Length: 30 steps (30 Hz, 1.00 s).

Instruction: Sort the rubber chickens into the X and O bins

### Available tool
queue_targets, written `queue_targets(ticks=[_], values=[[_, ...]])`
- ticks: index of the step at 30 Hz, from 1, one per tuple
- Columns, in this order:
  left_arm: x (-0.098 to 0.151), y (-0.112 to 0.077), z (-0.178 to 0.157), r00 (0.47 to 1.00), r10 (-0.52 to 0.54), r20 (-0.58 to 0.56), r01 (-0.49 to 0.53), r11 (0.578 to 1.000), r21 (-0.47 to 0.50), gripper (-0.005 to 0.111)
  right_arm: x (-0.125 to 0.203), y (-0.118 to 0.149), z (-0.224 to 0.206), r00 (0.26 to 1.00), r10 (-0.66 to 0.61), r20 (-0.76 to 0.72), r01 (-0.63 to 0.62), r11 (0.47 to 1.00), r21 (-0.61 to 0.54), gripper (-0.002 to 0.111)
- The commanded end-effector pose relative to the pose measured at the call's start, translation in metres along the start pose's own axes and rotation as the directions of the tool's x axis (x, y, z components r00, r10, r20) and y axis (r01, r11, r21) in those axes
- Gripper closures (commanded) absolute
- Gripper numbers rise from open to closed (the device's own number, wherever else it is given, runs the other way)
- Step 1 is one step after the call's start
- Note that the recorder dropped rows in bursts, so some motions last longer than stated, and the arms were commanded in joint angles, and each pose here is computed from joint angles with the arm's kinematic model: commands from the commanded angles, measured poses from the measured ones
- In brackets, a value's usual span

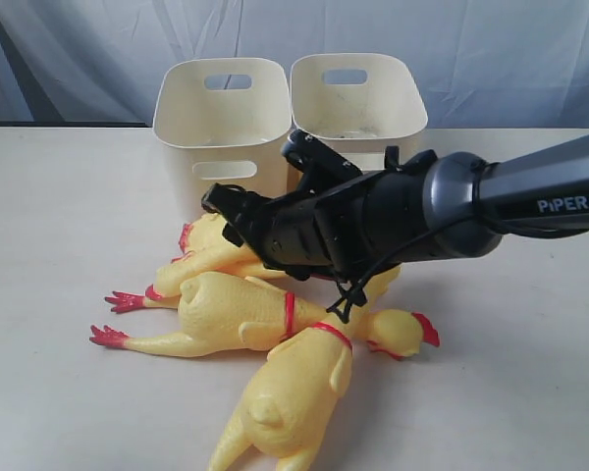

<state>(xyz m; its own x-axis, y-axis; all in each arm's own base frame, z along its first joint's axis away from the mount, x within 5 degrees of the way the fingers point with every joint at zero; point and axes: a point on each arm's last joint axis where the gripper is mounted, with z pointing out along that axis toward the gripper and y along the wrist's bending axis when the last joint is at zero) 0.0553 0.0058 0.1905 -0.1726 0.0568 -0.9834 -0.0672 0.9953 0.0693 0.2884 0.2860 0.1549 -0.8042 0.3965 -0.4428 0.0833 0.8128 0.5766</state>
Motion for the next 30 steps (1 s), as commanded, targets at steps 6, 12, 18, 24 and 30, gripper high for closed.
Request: queue_targets(ticks=[6,12,18,24,30], values=[[-0.001,0.0,0.0,1.0,-0.007,0.02,0.007,1.0,0.0,0.107,0.003,-0.003,0.01,1.0,-0.002,-0.004,0.002,1.0,0.019,0.057],[-0.001,0.0,0.0,1.0,-0.007,0.02,0.007,1.0,0.0,0.107,0.002,-0.003,0.01,1.0,-0.002,-0.002,0.002,1.0,0.021,0.081],[-0.001,0.0,0.0,1.0,-0.007,0.02,0.007,1.0,0.0,0.107,0.003,-0.003,0.01,1.0,-0.002,-0.004,0.002,1.0,0.019,0.091],[-0.001,0.0,0.0,1.0,-0.007,0.02,0.007,1.0,0.0,0.107,-0.002,0.003,0.002,1.0,0.002,0.009,-0.002,1.0,-0.004,0.091],[-0.001,0.0,0.0,1.0,-0.007,0.02,0.007,1.0,0.0,0.107,-0.008,0.015,-0.013,1.0,0.005,0.005,-0.005,0.998,-0.069,0.091]])
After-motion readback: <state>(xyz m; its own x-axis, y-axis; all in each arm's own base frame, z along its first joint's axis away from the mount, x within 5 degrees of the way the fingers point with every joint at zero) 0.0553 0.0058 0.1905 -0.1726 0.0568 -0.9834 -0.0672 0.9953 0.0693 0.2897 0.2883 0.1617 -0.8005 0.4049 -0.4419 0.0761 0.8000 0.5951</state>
